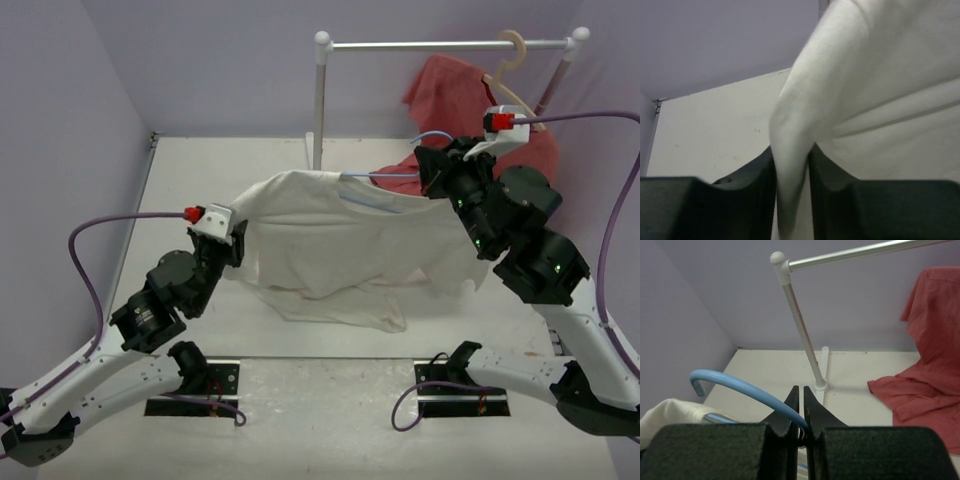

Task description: Place the t-shirt on the hanger

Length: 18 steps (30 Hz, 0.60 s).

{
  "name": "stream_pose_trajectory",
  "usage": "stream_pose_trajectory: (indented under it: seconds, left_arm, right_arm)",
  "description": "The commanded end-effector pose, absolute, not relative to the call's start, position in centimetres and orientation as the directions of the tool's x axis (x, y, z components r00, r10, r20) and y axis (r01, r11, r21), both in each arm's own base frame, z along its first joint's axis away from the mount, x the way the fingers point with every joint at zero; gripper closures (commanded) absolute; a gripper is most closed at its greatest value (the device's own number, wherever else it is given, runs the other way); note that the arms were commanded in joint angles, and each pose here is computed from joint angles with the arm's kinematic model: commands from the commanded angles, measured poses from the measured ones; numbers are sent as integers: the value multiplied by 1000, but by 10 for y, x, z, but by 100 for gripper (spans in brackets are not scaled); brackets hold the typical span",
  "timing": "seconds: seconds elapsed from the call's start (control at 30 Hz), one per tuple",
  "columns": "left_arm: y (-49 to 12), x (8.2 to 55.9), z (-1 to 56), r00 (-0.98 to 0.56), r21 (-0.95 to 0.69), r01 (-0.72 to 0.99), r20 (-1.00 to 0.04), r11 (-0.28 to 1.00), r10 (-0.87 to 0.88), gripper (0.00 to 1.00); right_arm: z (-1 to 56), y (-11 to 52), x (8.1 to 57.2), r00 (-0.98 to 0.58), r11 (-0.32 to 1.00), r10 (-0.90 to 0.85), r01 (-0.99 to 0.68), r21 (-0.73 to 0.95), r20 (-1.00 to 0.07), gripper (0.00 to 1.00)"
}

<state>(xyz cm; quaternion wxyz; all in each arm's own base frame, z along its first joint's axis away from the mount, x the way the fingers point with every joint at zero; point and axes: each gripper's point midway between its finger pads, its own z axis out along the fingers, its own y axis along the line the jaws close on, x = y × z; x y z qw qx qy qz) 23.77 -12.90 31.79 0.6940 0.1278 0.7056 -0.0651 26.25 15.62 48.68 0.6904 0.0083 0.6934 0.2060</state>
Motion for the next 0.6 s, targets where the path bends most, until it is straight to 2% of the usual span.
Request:
stream_pose_trajectory:
  seconds: [0.0,0.03,0.13,0.2,0.33,0.4,0.43,0.57]
  left_arm:
    - [-115,241,328,-6,72,193,-997,978,75,0]
    - [-115,240,334,5,77,202,-997,976,77,0]
    - [-120,224,404,110,17,306,-994,952,-18,0]
    - [-143,199,453,201,55,505,-978,861,-55,0]
    - [-180,188,522,289,129,640,-954,758,-81,0]
    - [-215,211,502,223,187,672,-974,716,44,0]
    - [-237,211,497,211,214,728,-974,651,84,0]
    - [-288,213,488,217,267,838,-963,475,159,2]
  right_arm:
    - [506,141,263,-15,929,298,-224,294,-954,100]
    - [507,141,264,-17,931,291,-223,288,-957,100]
    - [508,150,270,-52,939,253,-225,259,-966,100]
    - [519,151,269,-55,940,246,-231,252,-968,100]
    - [516,168,271,-82,934,215,-275,229,-973,100]
    - [510,173,274,-94,938,198,-270,216,-976,100]
    - [504,176,275,-104,938,189,-275,211,-976,100]
    - [500,185,269,-126,918,192,-327,224,-973,100]
